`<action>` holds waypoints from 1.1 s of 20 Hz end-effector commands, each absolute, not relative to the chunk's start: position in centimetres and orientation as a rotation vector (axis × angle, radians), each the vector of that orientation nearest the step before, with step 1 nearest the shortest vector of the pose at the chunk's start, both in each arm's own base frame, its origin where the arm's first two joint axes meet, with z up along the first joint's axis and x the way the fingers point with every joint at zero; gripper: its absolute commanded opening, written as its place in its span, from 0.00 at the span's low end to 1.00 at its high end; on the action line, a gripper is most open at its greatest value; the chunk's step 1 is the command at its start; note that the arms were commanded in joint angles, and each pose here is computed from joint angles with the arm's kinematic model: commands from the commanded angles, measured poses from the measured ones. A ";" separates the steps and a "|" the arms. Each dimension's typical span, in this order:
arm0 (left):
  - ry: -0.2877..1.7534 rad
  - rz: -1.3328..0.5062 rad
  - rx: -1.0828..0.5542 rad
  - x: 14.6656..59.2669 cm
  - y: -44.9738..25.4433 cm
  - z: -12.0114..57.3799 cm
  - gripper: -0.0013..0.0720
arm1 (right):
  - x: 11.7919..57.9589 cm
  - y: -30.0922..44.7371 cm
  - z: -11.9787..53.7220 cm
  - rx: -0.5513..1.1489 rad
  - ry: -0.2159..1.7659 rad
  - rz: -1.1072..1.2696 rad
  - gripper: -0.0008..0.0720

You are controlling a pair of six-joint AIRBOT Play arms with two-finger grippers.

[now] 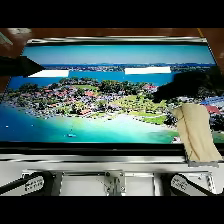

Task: Fold the shirts.

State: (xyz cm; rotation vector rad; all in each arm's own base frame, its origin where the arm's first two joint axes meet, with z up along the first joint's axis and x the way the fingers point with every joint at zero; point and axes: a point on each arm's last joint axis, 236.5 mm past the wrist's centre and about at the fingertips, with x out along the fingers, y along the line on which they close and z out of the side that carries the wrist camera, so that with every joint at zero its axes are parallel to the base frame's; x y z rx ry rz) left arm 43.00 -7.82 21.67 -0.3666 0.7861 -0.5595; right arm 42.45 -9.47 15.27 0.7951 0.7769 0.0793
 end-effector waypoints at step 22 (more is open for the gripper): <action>0.818 -0.583 -0.359 42.2 -8.2 21.3 0.07 | 14.5 -15.5 4.6 0.792 1.624 -0.514 0.11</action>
